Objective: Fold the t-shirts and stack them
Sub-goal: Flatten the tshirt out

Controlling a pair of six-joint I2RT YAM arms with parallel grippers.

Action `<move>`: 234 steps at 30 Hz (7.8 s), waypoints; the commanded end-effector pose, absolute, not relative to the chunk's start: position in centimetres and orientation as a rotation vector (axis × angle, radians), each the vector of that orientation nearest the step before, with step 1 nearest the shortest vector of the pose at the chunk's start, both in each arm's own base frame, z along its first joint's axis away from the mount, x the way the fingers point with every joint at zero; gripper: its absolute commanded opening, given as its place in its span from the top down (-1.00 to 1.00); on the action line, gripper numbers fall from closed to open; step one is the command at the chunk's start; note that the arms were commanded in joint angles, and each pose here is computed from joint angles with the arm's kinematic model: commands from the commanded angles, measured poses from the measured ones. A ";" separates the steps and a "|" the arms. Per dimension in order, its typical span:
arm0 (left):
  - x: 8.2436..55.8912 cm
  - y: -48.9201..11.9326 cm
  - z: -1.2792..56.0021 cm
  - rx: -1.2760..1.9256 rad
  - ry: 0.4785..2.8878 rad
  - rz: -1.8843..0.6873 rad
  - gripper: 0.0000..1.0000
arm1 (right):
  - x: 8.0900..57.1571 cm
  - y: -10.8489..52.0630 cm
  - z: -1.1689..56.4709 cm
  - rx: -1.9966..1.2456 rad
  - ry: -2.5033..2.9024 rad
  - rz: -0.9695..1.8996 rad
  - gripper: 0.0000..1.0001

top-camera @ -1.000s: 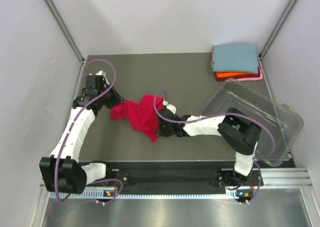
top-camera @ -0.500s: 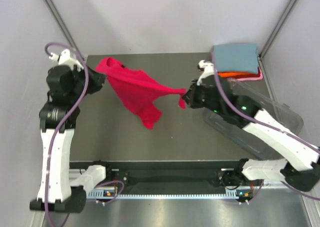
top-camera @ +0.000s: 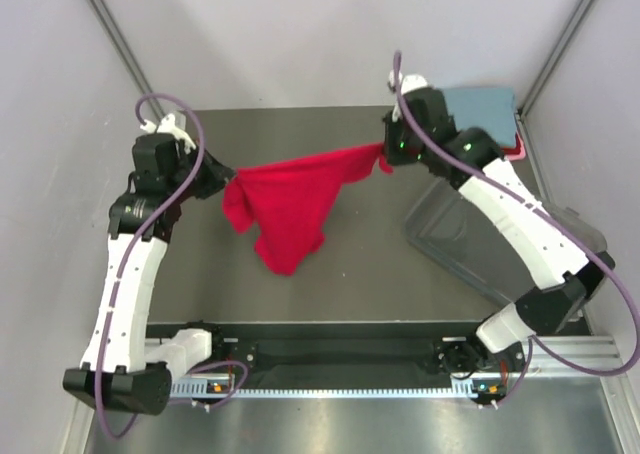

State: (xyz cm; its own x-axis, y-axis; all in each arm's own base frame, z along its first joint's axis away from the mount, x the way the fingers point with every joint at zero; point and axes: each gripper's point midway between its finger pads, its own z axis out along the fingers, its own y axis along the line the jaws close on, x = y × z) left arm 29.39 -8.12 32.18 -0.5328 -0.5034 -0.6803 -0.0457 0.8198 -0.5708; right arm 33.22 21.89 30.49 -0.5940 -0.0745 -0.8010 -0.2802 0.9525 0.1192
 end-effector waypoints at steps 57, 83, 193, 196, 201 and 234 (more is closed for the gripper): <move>38.2 -7.8 14.3 -0.532 2.400 -0.409 0.38 | 33.7 25.4 18.0 -0.071 2.323 0.713 1.00; 45.5 -2.1 2.0 -0.908 2.474 -0.071 0.54 | 36.7 26.1 15.0 -0.108 2.314 0.662 0.95; 40.2 12.4 25.9 -0.915 1.935 -0.029 1.00 | 34.3 26.4 8.3 0.028 2.559 0.470 0.35; 40.3 12.3 25.4 -0.907 1.948 -0.034 1.00 | 33.2 27.7 8.4 0.011 2.560 0.515 0.39; 40.7 11.7 24.8 -0.896 1.955 -0.078 1.00 | 32.7 28.7 8.2 0.018 2.548 0.554 0.18; 36.0 8.5 35.9 -0.801 1.736 -0.216 1.00 | 29.5 23.3 22.6 0.003 2.221 0.567 1.00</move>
